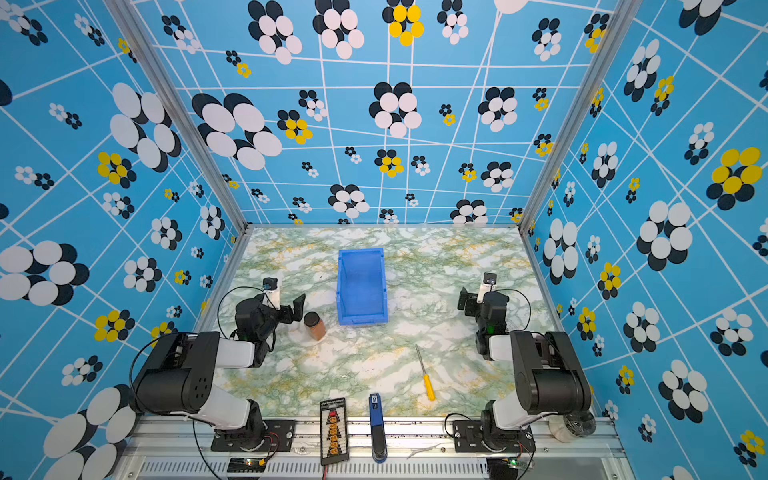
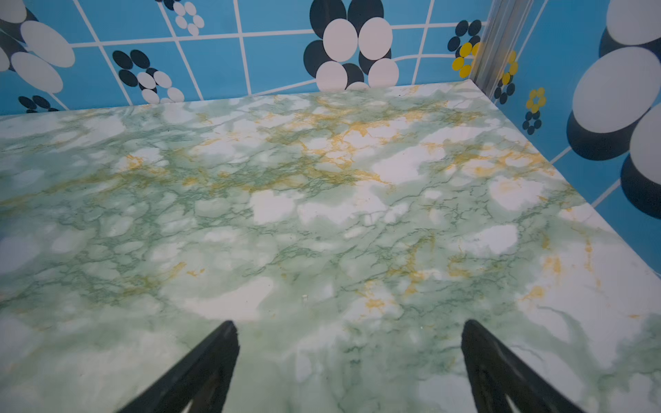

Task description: Put the screwdriver in the bin

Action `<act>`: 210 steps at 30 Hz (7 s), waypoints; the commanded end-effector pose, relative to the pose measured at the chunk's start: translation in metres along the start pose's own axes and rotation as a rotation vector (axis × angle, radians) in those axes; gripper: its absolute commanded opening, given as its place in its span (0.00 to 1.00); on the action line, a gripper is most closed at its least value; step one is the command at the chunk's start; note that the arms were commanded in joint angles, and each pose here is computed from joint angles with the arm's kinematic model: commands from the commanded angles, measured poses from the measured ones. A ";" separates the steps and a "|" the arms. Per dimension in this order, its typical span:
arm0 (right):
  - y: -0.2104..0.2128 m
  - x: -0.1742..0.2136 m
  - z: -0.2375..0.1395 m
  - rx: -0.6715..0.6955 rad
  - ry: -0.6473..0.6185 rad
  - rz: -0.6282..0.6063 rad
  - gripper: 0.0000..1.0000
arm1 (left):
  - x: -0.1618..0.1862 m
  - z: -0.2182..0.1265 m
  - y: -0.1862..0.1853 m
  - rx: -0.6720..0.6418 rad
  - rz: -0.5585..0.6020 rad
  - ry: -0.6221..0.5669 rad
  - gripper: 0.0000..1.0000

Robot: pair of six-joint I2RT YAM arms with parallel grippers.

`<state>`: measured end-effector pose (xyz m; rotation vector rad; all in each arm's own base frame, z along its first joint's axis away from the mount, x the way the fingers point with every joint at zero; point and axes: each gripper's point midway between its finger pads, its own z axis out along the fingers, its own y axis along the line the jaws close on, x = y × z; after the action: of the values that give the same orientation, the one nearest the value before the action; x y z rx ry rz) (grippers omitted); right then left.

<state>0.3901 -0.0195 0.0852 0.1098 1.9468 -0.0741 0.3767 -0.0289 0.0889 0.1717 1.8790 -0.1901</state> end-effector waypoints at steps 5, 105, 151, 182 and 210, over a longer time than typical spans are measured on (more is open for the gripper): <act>0.004 -0.009 0.003 -0.013 -0.025 -0.008 0.99 | -0.014 0.006 -0.003 0.020 0.003 -0.044 0.99; 0.155 0.134 -0.249 -0.287 0.985 -0.040 0.57 | -0.132 -0.057 -0.028 0.115 -0.041 0.526 0.99; 0.148 0.149 -0.241 -0.217 0.997 -0.133 0.08 | -0.148 -0.071 -0.037 0.146 -0.002 0.482 0.99; 0.350 -0.025 -0.164 -0.530 0.770 -0.317 0.09 | -0.169 -0.106 -0.045 0.151 0.075 0.427 0.99; 0.372 0.029 -0.050 -0.403 0.876 -0.438 0.10 | -0.165 -0.112 -0.054 0.186 0.028 0.422 0.99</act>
<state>0.3726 0.3613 0.0788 -0.6426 2.7674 0.1348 0.3206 -0.0568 0.2833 0.3897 2.2663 -0.2994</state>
